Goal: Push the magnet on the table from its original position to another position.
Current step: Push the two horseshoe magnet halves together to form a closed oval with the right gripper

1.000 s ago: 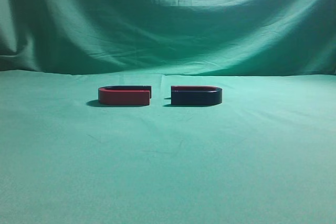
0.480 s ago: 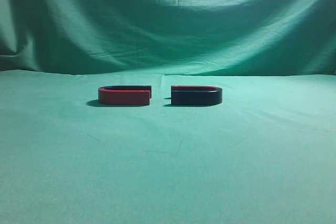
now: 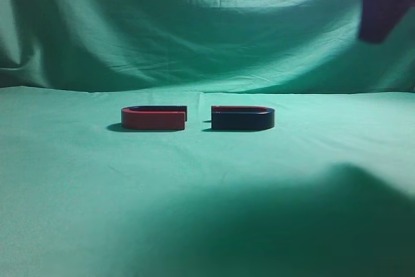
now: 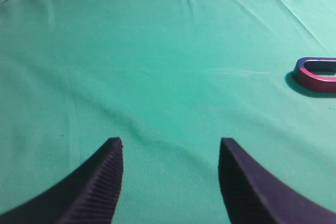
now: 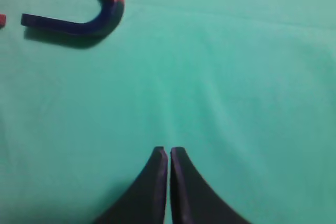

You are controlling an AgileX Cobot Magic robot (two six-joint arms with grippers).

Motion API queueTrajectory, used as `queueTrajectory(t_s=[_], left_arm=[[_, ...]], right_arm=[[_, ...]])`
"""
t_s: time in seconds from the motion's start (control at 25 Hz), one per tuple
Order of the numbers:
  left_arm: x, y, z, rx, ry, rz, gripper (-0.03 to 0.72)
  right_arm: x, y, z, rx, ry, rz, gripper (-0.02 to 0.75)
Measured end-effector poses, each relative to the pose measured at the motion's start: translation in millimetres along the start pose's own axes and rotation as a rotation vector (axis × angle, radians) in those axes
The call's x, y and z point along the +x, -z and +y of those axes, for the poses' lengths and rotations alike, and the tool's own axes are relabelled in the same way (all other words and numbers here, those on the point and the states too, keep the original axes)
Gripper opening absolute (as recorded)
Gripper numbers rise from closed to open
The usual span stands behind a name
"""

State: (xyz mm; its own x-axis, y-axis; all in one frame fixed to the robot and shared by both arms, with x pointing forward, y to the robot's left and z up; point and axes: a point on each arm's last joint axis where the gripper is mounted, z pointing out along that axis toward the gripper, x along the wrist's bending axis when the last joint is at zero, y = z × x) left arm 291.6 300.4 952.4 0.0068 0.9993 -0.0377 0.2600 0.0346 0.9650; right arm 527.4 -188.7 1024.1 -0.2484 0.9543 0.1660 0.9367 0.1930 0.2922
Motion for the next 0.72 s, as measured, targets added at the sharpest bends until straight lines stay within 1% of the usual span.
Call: queueTrajectory(t_s=[0.08, 0.28, 0.48, 0.72], left_arm=[[0.0, 0.0, 0.0, 0.000, 0.000, 0.000, 0.372], [0.0, 0.0, 0.0, 0.000, 0.000, 0.000, 0.372], [0.0, 0.0, 0.0, 0.000, 0.000, 0.000, 0.372], [0.0, 0.0, 0.0, 0.000, 0.000, 0.000, 0.372]], right_arm=[[8.9, -15.8, 11.9, 0.026, 0.020, -0.010, 0.000], [19.0, -50.3, 41.2, 0.064, 0.032, -0.035, 0.000], [22.7, -82.7, 62.0, 0.092, 0.033, -0.043, 0.000], [19.9, -108.3, 74.2, 0.111, 0.030, -0.073, 0.000]])
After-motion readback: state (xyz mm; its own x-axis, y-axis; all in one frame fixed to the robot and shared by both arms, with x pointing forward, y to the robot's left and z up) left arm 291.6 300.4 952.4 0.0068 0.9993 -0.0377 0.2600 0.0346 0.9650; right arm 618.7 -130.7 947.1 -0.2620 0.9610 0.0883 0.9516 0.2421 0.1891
